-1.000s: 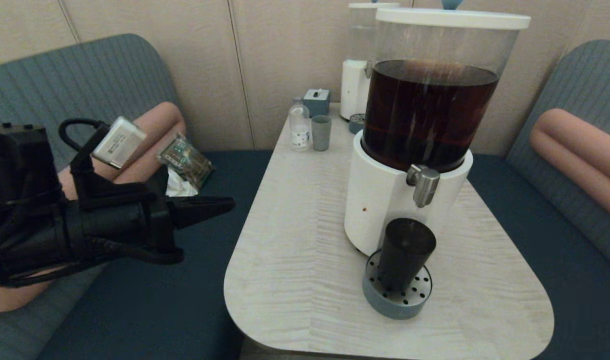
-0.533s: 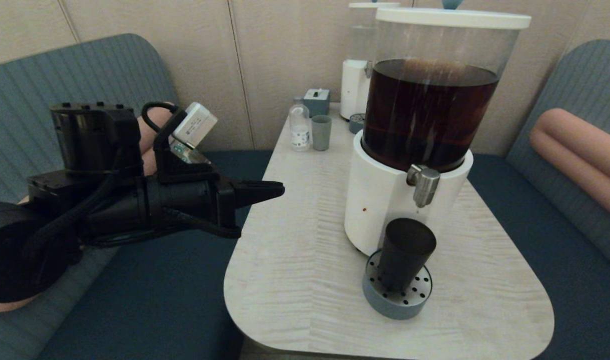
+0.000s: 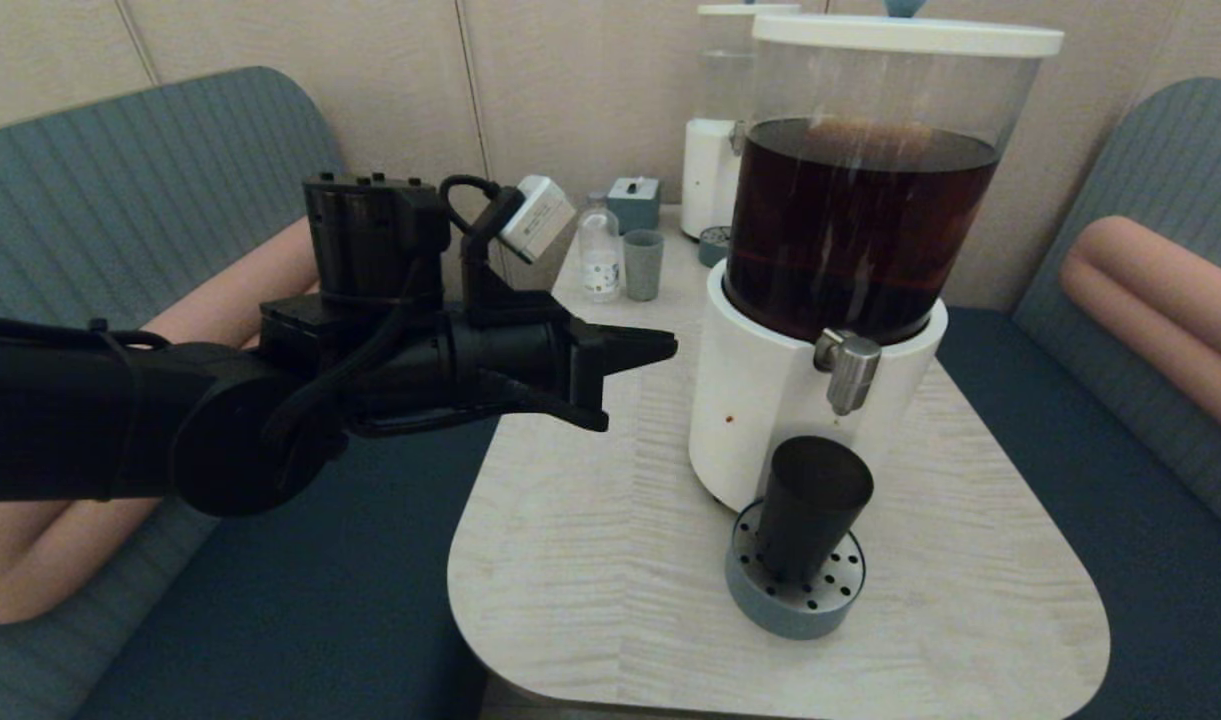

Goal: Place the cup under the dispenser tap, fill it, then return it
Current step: Turn off the faucet

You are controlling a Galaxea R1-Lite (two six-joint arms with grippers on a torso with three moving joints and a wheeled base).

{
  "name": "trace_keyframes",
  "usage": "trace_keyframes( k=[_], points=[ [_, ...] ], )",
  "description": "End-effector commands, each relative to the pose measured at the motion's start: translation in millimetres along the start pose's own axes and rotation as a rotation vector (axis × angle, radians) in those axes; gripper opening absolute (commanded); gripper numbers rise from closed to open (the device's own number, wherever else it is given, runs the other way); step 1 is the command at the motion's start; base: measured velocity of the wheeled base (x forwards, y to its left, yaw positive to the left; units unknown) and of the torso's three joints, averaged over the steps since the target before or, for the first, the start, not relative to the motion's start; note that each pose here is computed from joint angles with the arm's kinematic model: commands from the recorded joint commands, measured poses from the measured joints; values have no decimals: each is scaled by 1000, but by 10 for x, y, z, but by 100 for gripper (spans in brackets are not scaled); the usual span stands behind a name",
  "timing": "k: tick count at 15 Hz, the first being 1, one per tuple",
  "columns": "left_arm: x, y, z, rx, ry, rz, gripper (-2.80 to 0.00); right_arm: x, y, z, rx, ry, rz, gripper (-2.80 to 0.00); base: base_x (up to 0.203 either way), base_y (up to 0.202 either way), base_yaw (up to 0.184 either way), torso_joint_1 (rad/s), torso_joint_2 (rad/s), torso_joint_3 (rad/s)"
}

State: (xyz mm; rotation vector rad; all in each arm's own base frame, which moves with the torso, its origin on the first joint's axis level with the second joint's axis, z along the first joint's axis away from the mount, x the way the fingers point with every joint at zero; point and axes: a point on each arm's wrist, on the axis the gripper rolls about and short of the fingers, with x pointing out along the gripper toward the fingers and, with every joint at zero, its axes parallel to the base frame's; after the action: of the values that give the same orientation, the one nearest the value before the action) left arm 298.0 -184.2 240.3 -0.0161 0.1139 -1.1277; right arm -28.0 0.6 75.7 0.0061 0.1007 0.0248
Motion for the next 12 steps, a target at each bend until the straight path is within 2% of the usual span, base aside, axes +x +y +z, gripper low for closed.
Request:
trace_keyframes(
  k=[1, 5, 12],
  points=[
    [189, -15, -49, -6, 8, -19, -280, 1, 0, 0, 1, 2, 1, -280, 0, 0, 0, 0, 0, 0],
    [339, -95, -84, -11, 11, -28, -280, 1, 0, 0, 1, 2, 1, -280, 0, 0, 0, 0, 0, 0],
    [577, -168, -53, 2, -42, -38, -280, 1, 0, 0, -1, 2, 0, -280, 0, 0, 0, 0, 0, 0]
  ],
)
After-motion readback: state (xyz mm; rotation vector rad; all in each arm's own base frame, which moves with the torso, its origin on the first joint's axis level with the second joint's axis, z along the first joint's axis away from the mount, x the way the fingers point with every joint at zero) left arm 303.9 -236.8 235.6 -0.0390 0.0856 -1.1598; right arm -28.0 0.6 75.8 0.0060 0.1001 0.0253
